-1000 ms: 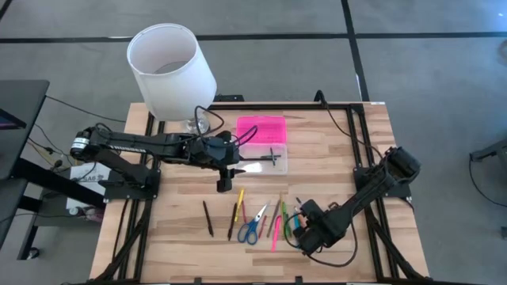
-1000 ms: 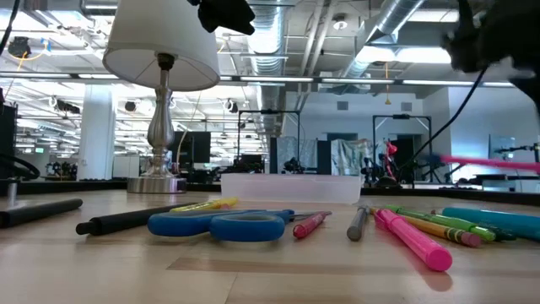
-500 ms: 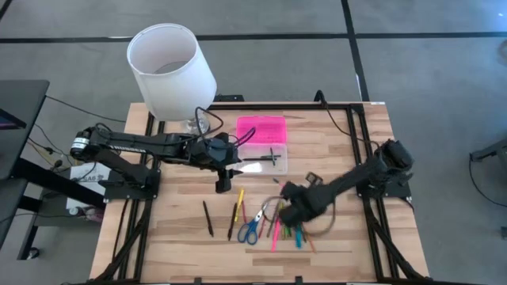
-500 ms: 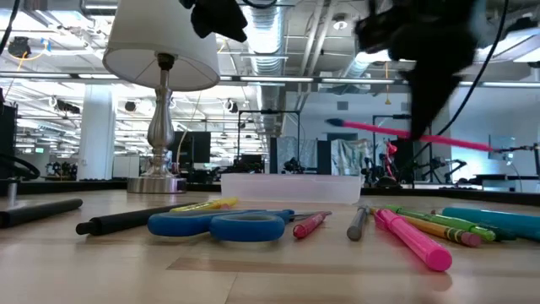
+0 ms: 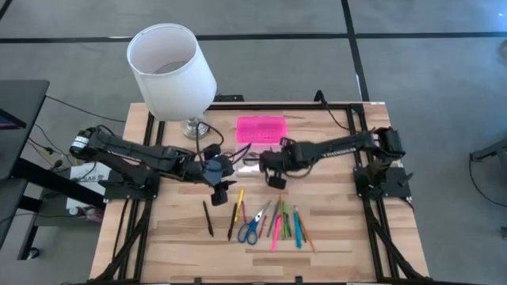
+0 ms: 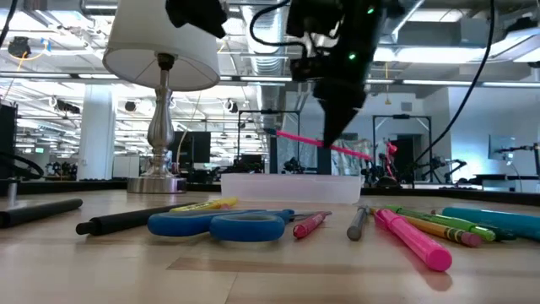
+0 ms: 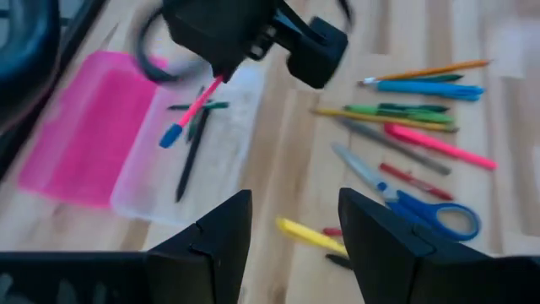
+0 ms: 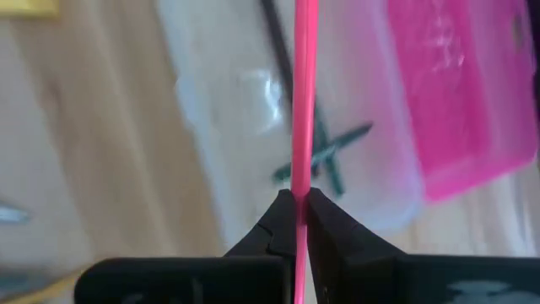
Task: Pick & place school supplies into a supply box
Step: Put the pink pencil into the pink supply box
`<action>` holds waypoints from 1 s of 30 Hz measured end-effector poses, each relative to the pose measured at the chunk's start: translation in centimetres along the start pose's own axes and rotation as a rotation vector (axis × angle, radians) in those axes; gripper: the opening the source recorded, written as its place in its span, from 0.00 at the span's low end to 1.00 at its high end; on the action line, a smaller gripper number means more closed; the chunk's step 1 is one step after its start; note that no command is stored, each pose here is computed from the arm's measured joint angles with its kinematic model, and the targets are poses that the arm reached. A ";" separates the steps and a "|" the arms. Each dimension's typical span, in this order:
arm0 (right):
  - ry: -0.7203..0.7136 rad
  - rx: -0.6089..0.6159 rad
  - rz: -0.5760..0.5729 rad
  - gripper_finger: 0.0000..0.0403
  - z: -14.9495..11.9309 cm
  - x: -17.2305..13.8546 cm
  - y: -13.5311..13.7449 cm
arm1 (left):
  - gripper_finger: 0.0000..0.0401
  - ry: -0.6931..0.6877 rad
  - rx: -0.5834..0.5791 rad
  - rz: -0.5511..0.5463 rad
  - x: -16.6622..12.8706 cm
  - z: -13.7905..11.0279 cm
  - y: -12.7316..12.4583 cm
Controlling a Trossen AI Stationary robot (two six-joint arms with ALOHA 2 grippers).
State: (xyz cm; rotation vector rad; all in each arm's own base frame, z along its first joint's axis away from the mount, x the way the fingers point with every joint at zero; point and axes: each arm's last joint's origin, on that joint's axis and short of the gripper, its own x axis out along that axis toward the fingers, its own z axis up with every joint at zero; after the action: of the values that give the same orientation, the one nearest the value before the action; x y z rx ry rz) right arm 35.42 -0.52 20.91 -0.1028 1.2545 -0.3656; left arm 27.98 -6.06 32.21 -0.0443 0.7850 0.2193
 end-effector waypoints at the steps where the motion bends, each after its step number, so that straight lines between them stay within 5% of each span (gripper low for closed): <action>1: -0.015 -0.006 0.008 0.00 0.3 0.2 -0.6 | 0.43 0.002 -0.004 0.022 -0.1 -0.2 -0.2; 17: -0.098 -0.024 0.164 0.00 1.7 2.1 -5.4 | 0.43 -0.003 -0.092 0.240 -1.1 -1.8 -1.2; 30: -0.047 0.006 0.177 0.05 1.7 4.3 -4.6 | 0.43 -0.002 -0.086 0.257 -1.1 -1.9 -1.2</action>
State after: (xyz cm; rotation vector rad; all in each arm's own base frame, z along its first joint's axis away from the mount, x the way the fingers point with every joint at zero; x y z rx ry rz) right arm 37.15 -6.46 18.76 0.0047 1.2061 -0.2124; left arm 26.12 -7.62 31.63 -0.0240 0.7780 0.4966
